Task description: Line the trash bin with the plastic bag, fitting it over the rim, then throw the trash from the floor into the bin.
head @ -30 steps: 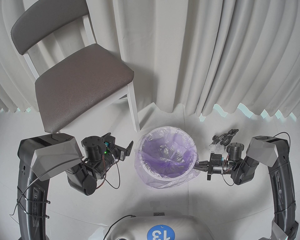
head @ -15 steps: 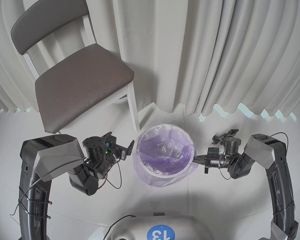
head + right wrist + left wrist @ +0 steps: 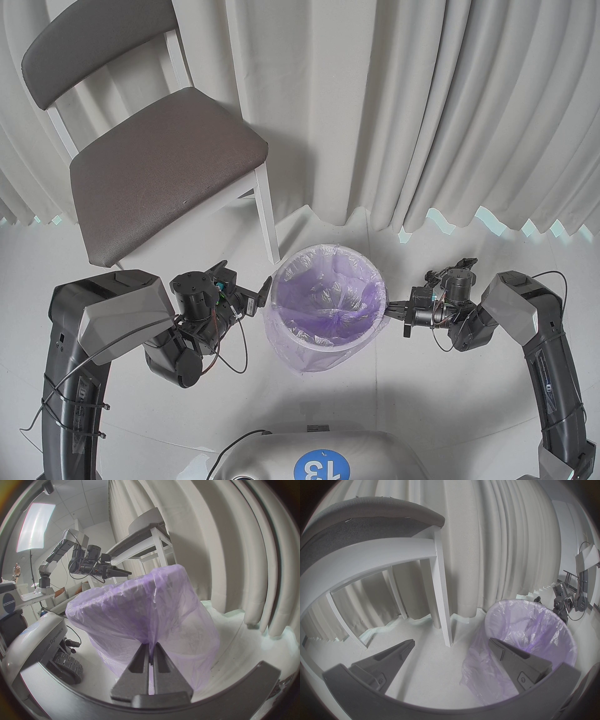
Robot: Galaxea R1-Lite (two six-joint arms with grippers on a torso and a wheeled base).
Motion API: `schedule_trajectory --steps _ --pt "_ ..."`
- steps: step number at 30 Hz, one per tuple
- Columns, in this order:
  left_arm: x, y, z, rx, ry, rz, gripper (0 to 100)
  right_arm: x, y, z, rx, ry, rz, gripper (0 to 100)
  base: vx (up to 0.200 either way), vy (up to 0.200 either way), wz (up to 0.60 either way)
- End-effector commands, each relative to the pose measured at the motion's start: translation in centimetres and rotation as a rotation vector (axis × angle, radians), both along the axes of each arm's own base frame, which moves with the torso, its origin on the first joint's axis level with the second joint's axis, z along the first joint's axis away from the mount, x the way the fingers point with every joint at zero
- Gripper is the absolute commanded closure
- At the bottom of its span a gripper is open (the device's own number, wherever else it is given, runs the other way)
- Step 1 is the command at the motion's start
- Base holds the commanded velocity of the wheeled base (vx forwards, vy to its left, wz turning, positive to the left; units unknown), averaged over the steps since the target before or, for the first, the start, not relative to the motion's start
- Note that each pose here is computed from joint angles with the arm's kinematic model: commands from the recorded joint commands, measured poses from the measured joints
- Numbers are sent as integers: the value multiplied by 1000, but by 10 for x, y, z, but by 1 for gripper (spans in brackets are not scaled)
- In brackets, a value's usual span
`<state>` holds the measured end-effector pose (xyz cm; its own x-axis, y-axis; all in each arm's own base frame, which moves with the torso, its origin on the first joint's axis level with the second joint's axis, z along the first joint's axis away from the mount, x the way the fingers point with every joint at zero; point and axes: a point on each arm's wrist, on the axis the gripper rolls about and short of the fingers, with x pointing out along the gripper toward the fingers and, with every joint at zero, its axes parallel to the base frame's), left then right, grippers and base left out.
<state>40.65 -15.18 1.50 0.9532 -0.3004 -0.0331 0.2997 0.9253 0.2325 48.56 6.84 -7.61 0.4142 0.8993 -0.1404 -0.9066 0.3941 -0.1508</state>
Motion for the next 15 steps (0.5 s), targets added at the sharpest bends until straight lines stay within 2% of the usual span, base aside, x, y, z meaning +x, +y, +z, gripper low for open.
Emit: schedule_trajectory --steps 1,12,13,15 --pt "2 1 -2 -1 -2 3 0 2 6 -9 8 7 4 100 0 0 0" --pt "-2 -1 -2 -9 -21 -3 0 3 8 -10 23 8 -17 100 0 0 0" --pt "-3 0 -3 -9 -21 -3 0 3 8 -10 23 11 -18 0 0 0 0" --pt "-4 1 -4 -11 -22 -1 0 2 8 -10 25 24 -18 0 0 0 0"
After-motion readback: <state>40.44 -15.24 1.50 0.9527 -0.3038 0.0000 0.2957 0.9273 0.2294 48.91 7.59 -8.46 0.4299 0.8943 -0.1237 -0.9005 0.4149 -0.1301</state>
